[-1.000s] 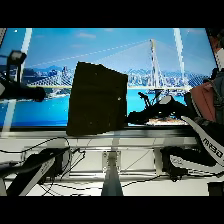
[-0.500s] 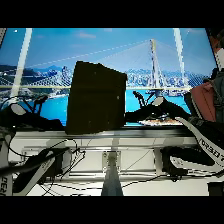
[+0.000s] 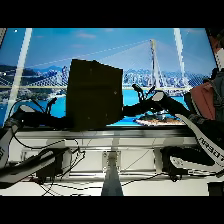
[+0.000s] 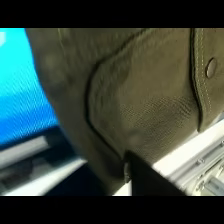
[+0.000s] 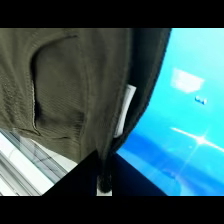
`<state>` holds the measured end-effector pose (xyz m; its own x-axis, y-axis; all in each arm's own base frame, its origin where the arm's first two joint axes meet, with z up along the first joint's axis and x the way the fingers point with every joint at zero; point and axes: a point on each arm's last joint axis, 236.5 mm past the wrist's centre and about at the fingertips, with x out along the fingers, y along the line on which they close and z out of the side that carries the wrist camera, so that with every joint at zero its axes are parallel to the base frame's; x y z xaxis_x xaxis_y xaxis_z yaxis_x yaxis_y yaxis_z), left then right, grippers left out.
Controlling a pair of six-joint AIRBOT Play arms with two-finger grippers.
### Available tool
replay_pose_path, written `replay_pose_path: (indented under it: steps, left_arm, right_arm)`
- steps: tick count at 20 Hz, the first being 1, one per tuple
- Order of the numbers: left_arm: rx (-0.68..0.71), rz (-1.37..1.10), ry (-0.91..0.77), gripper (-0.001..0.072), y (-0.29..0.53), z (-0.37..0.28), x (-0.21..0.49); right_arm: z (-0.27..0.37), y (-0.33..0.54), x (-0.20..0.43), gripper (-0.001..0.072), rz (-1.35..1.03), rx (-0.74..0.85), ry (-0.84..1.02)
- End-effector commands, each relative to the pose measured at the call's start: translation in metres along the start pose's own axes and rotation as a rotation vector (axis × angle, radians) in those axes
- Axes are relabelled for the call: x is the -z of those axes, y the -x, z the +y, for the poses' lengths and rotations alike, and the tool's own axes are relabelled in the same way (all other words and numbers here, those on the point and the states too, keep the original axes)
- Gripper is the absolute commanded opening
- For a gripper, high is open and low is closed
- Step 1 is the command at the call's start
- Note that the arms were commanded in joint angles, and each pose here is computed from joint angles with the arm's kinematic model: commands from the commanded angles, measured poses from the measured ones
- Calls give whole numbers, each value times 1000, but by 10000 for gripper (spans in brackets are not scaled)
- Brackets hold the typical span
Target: Fold the clothes and pants, and hang the long-sleeved shirts on hangers.
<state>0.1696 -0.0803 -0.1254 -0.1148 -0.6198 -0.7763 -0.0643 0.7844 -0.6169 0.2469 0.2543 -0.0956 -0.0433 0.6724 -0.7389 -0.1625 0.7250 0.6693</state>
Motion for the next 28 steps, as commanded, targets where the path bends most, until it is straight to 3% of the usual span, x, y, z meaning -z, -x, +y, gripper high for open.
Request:
replay_pose_path:
  steps: [1,6,11,14,19,21,24,28]
  left_arm:
    - [52,-16,-42,11,-5,-4,-12]
    - [28,-125,-222,13,64,-34,-73]
    - [-148,-629,-600,12,243,-150,-147]
    - [-283,-955,-819,12,344,-240,-114]
    - [-532,-1311,-1029,13,407,-317,10]
    - [-566,-1387,-1013,12,411,-326,46]
    - [-493,-1352,-851,11,395,-304,45]
    - [-199,-1091,-645,11,311,-246,-33]
  right_arm:
    - [8,5,-11,41,-18,-6,30]
    - [56,40,-51,41,-95,-44,276]
    - [156,144,-107,41,-380,-57,564]
    - [236,230,-100,41,-580,-130,694]
    - [336,347,-8,40,-759,-407,650]
    - [342,363,20,40,-768,-436,616]
    - [313,343,18,40,-704,-386,449]
    - [228,266,-38,40,-651,-289,135]
